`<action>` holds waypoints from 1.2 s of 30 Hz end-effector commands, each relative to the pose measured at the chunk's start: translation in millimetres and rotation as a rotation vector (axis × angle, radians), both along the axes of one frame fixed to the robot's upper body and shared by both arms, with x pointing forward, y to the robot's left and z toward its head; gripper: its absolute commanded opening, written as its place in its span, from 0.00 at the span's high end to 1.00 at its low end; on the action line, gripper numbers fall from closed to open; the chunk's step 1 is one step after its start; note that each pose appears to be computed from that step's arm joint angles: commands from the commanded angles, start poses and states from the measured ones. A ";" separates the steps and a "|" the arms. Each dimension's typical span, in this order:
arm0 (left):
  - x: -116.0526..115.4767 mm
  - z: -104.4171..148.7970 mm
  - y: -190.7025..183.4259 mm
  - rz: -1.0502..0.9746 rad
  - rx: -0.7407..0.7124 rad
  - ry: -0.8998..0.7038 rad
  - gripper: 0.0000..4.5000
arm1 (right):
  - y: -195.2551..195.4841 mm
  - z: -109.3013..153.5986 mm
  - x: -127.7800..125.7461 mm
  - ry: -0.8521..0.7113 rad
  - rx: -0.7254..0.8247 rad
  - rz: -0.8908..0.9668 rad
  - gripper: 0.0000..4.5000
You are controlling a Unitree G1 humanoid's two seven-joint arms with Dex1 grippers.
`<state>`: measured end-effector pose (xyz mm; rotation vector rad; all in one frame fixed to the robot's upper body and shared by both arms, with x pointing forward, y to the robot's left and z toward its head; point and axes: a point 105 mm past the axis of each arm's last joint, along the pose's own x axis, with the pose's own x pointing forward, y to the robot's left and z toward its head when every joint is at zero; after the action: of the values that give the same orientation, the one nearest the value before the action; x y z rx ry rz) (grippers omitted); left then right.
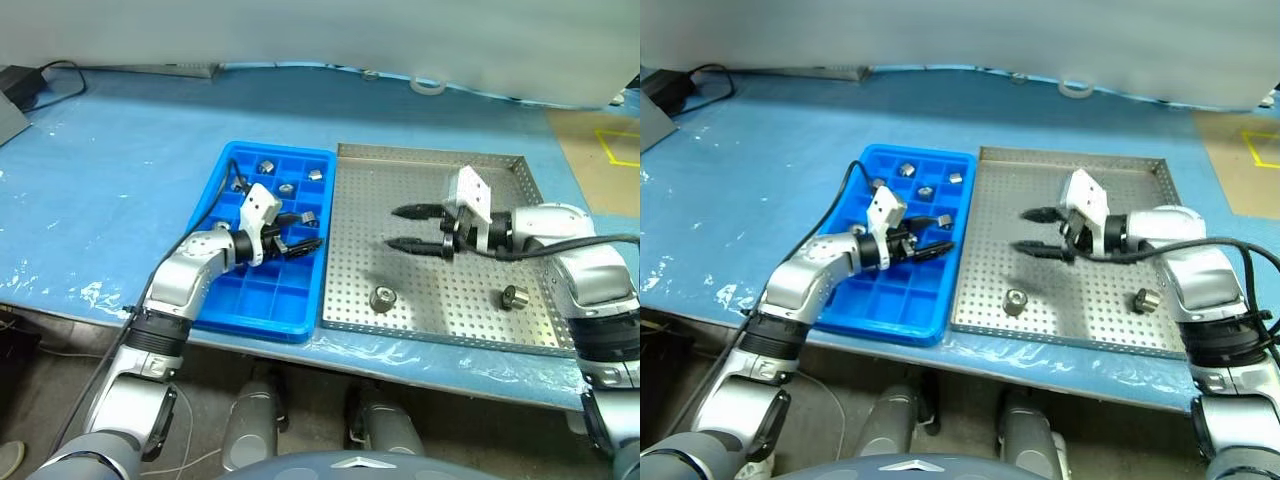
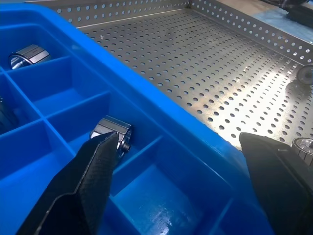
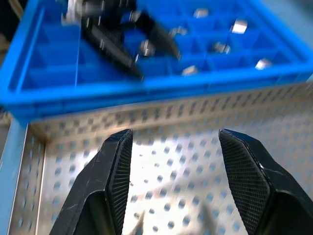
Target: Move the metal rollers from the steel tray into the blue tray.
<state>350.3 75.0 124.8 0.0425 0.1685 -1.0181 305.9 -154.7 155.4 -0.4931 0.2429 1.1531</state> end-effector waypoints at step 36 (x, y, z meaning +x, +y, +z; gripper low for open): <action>-3.1 6.6 2.2 0.019 -0.002 -0.017 0.07 | -0.2 -91.1 -37.6 0.181 -0.087 0.079 0.36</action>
<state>348.2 77.4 120.6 0.0367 0.1968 -0.9920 269.1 -147.2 78.3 -0.4782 0.3946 1.2739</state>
